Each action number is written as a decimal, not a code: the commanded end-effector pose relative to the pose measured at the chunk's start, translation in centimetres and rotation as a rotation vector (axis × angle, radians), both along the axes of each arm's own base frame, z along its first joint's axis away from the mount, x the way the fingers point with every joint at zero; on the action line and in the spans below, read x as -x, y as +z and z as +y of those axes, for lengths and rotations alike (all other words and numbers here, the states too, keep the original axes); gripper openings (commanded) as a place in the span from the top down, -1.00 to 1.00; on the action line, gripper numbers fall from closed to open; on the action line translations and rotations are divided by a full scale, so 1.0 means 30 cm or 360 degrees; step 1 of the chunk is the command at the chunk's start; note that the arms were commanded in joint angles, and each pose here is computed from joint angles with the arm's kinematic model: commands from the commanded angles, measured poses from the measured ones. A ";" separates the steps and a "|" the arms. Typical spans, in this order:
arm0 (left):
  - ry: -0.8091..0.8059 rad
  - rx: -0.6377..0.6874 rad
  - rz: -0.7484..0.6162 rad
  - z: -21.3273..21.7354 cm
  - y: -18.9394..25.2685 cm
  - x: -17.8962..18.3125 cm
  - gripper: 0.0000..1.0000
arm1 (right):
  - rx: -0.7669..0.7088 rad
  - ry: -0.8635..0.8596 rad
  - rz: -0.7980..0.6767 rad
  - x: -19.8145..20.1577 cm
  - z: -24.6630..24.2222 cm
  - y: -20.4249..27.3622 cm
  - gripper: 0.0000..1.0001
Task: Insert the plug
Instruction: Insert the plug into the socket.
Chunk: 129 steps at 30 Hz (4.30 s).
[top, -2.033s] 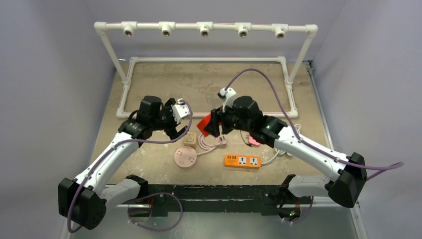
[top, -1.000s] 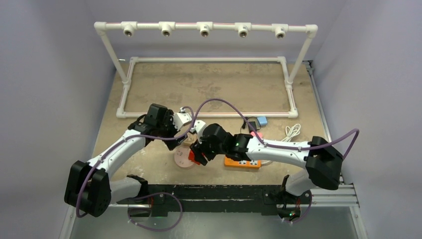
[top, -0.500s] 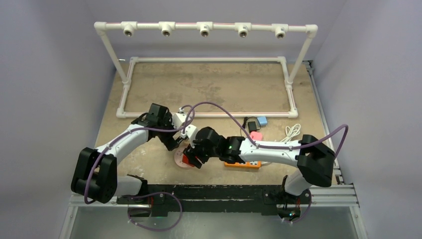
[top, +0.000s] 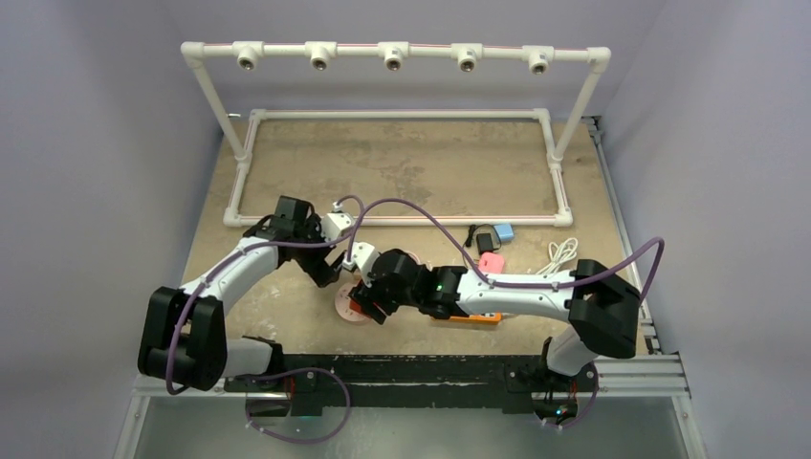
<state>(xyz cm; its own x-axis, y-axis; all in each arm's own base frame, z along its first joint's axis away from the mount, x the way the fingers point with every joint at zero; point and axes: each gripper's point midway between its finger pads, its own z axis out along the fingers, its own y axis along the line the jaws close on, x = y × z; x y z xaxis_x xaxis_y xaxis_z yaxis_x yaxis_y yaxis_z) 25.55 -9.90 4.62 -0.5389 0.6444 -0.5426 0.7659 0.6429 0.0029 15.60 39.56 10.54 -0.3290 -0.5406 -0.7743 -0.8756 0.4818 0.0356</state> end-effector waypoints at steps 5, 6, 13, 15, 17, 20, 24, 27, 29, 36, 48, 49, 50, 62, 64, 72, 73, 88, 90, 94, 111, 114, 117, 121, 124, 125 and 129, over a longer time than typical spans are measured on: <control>0.0075 0.0219 -0.0052 -0.024 0.106 -0.067 -0.98 | -0.0056 -0.0033 -0.0081 -0.039 0.040 0.047 1.00; 0.0081 0.0222 -0.0051 -0.022 0.108 -0.070 -0.98 | -0.0051 -0.0031 -0.0078 -0.038 0.037 0.044 1.00; 0.0122 0.0195 -0.0069 0.005 0.108 -0.084 -0.98 | -0.0038 -0.0035 -0.0070 -0.031 0.019 0.027 1.00; 0.0125 0.0189 -0.0078 0.009 0.110 -0.084 -0.98 | -0.0032 -0.0039 -0.0069 -0.031 0.016 0.020 1.00; 0.0124 0.0188 -0.0093 0.010 0.116 -0.086 -0.98 | -0.0019 -0.0042 -0.0070 -0.034 0.015 0.012 1.00; 0.0129 0.0189 -0.0102 0.012 0.122 -0.084 -0.98 | 0.0011 -0.0035 -0.0078 -0.036 0.012 -0.004 1.00; 0.0127 0.0185 -0.0122 0.017 0.132 -0.089 -0.98 | 0.0042 -0.0038 -0.0101 -0.044 0.002 -0.010 1.00; 0.0126 0.0181 -0.0125 0.021 0.138 -0.100 -0.98 | 0.0064 -0.0040 -0.0111 -0.048 -0.004 -0.018 1.00; 0.0131 0.0182 -0.0122 0.024 0.142 -0.108 -0.98 | 0.0068 -0.0039 -0.0110 -0.049 -0.003 -0.021 1.00; 0.0123 0.0165 -0.0142 0.033 0.150 -0.120 -0.98 | 0.0083 -0.0012 -0.0089 -0.039 0.008 -0.033 1.00; 0.0112 0.0145 -0.0159 0.045 0.154 -0.110 -0.98 | 0.0268 -0.0011 -0.0084 -0.039 -0.023 -0.109 1.00; 0.0111 0.0148 -0.0163 0.044 0.158 -0.112 -0.98 | 0.0275 -0.0014 -0.0088 -0.039 -0.029 -0.113 1.00; 0.0112 0.0152 -0.0165 0.043 0.161 -0.114 -0.98 | 0.0280 -0.0019 -0.0093 -0.040 -0.036 -0.116 1.00; 0.0109 0.0204 -0.0164 0.026 0.195 -0.114 -0.98 | 0.0334 -0.0032 -0.0062 -0.013 -0.106 -0.223 1.00; 0.0101 0.0227 -0.0156 0.017 0.206 -0.112 -0.98 | 0.0343 -0.0049 -0.0075 -0.015 -0.127 -0.241 1.00; 0.0039 0.0359 -0.0120 -0.035 0.265 -0.108 -0.98 | 0.0420 -0.0027 -0.0051 0.000 -0.159 -0.304 1.00; 0.0041 0.0361 -0.0119 -0.035 0.266 -0.108 -0.98 | 0.0421 -0.0025 -0.0047 0.000 -0.155 -0.304 1.00; -0.0193 0.0548 -0.0056 -0.113 0.375 -0.043 -0.98 | 0.0127 -0.0113 0.0035 -0.009 -0.018 -0.316 1.00; -0.0189 0.0534 -0.0056 -0.109 0.376 -0.047 -0.98 | 0.0116 -0.0105 0.0000 -0.030 0.018 -0.299 1.00; -0.0197 0.0524 -0.0057 -0.105 0.372 -0.038 -0.98 | 0.0101 -0.0104 -0.0033 -0.044 0.034 -0.293 1.00; -0.0453 0.0450 0.0066 -0.085 0.282 0.113 -0.98 | 0.0233 -0.0143 0.0087 0.009 -0.070 -0.443 1.00; -0.0463 0.0403 0.0064 -0.070 0.242 0.122 -0.98 | 0.0261 -0.0126 0.0084 0.014 -0.084 -0.457 1.00; -0.0483 0.0367 0.0054 -0.059 0.218 0.128 -0.98 | 0.0287 -0.0120 0.0086 0.019 -0.101 -0.471 1.00; -0.0512 0.0353 0.0028 -0.058 0.201 0.133 -0.98 | 0.0301 -0.0107 0.0102 0.027 -0.107 -0.486 1.00; -0.0521 0.0351 -0.0019 -0.063 0.190 0.123 -0.98 | 0.0310 -0.0102 0.0102 0.027 -0.106 -0.493 1.00; -0.0519 0.0353 -0.0030 -0.066 0.188 0.118 -0.98 | 0.0313 -0.0101 0.0098 0.025 -0.105 -0.494 1.00; -0.0515 0.0349 -0.0064 -0.082 0.181 0.092 -0.98 | 0.0335 -0.0103 0.0080 0.021 -0.112 -0.501 1.00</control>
<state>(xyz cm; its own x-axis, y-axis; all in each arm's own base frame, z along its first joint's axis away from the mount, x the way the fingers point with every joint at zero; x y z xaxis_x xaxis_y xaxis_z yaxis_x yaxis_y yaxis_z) 21.04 -11.67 9.81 -0.3796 0.6468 -0.6614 0.9136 0.3747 -0.1579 18.01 44.26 7.08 -0.2924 -0.3266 -0.8988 -0.8356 0.5443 0.0740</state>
